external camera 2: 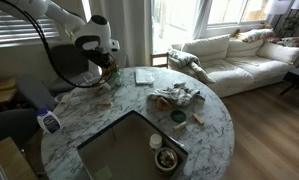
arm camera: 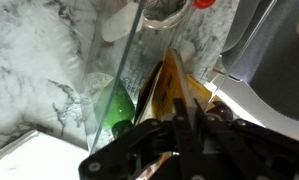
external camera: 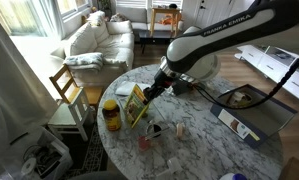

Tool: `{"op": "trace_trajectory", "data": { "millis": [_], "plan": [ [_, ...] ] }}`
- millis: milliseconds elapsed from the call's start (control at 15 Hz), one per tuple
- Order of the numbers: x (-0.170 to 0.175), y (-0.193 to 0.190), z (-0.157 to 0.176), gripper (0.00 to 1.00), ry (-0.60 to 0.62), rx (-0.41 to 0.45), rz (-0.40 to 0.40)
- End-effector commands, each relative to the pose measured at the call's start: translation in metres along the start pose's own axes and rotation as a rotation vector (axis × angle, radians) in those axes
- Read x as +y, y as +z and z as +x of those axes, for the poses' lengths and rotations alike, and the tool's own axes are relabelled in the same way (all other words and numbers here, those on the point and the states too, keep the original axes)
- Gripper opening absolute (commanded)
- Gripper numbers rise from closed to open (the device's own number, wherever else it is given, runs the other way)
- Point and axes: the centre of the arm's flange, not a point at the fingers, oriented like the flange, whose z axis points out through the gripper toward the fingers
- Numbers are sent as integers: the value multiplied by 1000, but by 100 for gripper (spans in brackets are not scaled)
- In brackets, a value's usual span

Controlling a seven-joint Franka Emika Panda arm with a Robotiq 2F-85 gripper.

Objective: Place a book on the brown bottle

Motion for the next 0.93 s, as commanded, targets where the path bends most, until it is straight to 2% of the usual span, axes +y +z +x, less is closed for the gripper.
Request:
{"op": "trace_trajectory", "data": {
  "millis": [0, 400, 533, 867],
  "plan": [
    [-12, -34, 4, 2, 34, 27, 39],
    [-20, -95, 6, 2, 115, 95, 125],
    [-23, -115, 5, 2, 153, 122, 182],
    [-45, -136, 1, 2, 199, 233, 456]
  ]
}}
